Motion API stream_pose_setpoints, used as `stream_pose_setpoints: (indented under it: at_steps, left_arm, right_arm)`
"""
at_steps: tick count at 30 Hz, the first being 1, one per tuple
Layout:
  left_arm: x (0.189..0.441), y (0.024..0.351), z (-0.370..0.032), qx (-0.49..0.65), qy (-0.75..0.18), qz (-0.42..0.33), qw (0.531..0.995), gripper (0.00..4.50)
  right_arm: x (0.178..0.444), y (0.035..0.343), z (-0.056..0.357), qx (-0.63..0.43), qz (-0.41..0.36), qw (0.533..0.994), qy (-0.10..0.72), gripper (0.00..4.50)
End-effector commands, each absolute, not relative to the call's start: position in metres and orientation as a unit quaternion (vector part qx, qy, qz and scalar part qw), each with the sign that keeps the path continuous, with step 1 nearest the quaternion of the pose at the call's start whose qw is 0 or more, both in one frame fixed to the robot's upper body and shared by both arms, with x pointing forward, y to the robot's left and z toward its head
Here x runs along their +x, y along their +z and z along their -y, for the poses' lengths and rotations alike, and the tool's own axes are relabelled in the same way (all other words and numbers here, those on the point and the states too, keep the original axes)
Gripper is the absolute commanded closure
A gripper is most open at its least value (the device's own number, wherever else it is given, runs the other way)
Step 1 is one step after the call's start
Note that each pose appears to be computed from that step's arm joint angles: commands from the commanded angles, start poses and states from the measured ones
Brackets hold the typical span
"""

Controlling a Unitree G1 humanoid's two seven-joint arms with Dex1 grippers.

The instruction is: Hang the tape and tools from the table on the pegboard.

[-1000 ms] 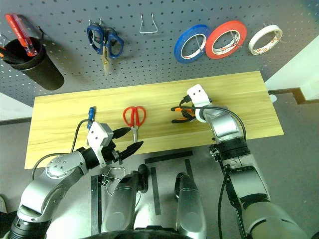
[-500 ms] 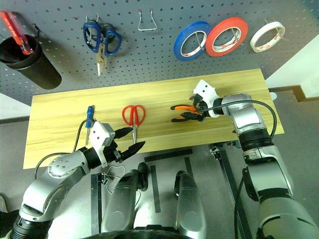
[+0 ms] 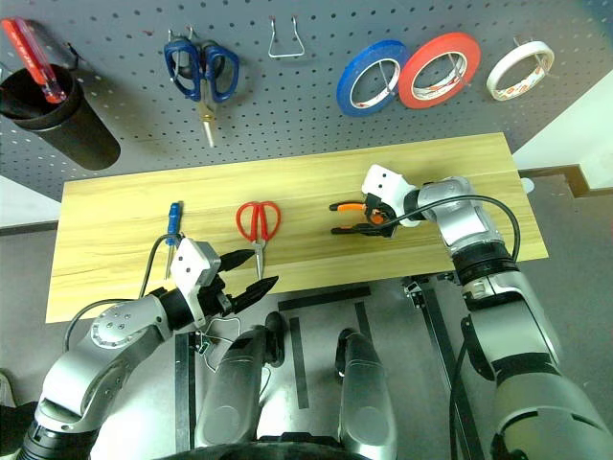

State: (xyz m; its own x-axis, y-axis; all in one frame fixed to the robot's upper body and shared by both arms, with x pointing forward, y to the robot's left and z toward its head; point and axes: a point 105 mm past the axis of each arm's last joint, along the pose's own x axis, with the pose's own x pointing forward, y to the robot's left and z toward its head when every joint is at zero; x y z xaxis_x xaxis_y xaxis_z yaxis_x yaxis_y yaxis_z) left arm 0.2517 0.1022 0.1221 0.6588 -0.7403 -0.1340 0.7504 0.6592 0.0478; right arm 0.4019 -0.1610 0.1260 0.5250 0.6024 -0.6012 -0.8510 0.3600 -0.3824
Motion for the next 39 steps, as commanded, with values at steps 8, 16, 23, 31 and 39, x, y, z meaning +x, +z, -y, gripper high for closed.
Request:
stream_pose_setpoints:
  at_steps: [8, 16, 23, 31, 39]
  left_arm:
    - [0.244, 0.129, -0.096, 0.044, -0.421, -0.038, 0.905, 0.86]
    - [0.241, 0.129, -0.094, 0.042, -0.423, -0.039, 0.904, 0.86]
    - [0.241, 0.130, -0.094, 0.043, -0.422, -0.038, 0.905, 0.86]
    - [0.239, 0.129, -0.091, 0.040, -0.422, -0.040, 0.905, 0.86]
    - [0.240, 0.130, -0.091, 0.039, -0.421, -0.039, 0.905, 0.86]
  right_arm:
    - [0.402, 0.137, 0.170, -0.374, -0.187, 0.784, 0.460, 0.04]
    - [0.403, 0.136, 0.173, -0.382, -0.192, 0.779, 0.458, 0.04]
    - [0.405, 0.133, 0.176, -0.394, -0.201, 0.776, 0.449, 0.04]
    - [0.409, 0.131, 0.178, -0.403, -0.207, 0.775, 0.440, 0.04]
    - [0.410, 0.133, 0.179, -0.407, -0.207, 0.773, 0.440, 0.04]
